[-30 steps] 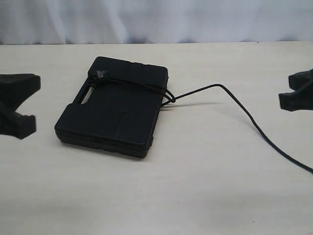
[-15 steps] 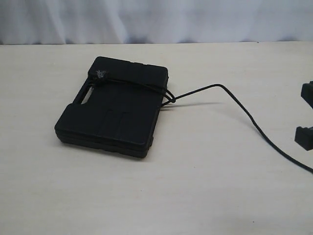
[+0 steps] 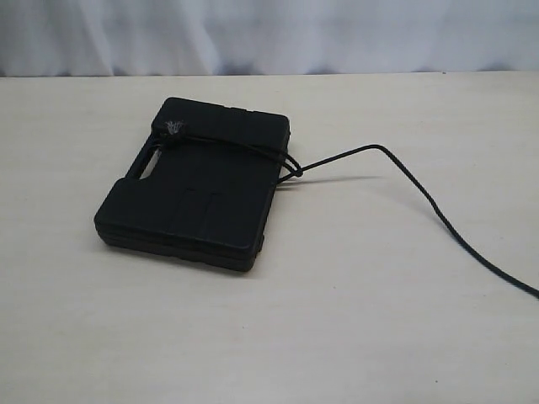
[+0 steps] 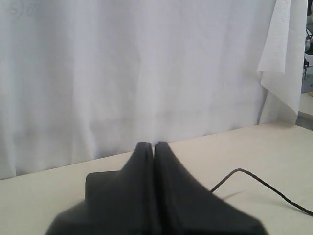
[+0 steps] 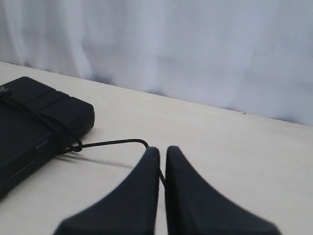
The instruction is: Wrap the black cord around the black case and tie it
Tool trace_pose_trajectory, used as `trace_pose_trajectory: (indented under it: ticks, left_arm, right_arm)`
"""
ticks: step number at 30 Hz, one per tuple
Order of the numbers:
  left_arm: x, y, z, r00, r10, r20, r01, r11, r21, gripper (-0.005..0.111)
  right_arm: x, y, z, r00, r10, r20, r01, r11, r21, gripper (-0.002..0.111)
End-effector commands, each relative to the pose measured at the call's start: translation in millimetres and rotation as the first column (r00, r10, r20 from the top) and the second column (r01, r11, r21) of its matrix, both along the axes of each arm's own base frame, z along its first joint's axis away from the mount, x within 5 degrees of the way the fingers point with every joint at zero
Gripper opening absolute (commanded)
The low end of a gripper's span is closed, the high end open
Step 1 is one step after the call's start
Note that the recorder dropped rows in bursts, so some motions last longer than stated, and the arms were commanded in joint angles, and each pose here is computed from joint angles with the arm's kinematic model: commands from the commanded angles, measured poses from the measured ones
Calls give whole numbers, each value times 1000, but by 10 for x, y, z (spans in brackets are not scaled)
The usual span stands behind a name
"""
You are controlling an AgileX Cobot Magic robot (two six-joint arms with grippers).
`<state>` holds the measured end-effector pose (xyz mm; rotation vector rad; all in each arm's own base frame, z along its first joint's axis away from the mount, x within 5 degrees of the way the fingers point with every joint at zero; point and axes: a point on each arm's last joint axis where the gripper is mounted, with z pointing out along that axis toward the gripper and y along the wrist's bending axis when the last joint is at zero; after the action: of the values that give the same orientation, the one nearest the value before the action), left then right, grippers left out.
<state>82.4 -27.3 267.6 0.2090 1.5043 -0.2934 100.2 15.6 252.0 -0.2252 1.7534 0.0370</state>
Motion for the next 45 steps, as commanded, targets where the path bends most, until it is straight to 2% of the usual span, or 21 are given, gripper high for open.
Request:
trace_pose_trajectory:
  ticks: [1,4,5,8,18,39,41,42,44,45]
  left_arm:
    - [-7,-2,-13,1000,-5,-1,5,1000,-7,0]
    - [-7,-2,-13,1000,-5,-1,5,1000,-7,0]
    - [-7,-2,-13,1000,-5,-1,5,1000,-7,0]
    - [-7,-2,-13,1000,-5,-1,5,1000,-7,0]
    - [-4,-3,-15,1000,-5,-2,5,1000,-6,0]
    - [-4,-3,-15,1000,-5,-2,5,1000,-6,0]
    - [-4,-8,-45,1000,-5,31,1,993,121,0]
    - [-1,0,-74,999,5,33,-9,991,137,0]
    - [20,84,-258,994,104,45,-110,983,144,0]
    - [22,176,-398,977,205,52,-210,972,108,0]
  right_arm:
    - [-196,-64,-316,994,-53,96,45,996,80,4]
    - [-305,-81,-418,980,-63,187,45,994,98,4]
    - [-344,-88,-484,990,-66,126,54,994,96,4]
    - [-440,-106,-485,983,-75,165,62,995,82,4]
    - [-466,-153,-690,987,-151,-59,154,987,47,4]
    - [-467,-152,-695,987,-148,-65,151,988,44,4]
    - [-467,-152,-695,987,-148,-65,151,988,44,4]
    - [-467,-152,-695,987,-148,-65,151,988,44,4]
    - [-467,-152,-695,987,-148,-65,151,988,44,4]
    - [-467,-152,-695,987,-148,-65,151,988,44,4]
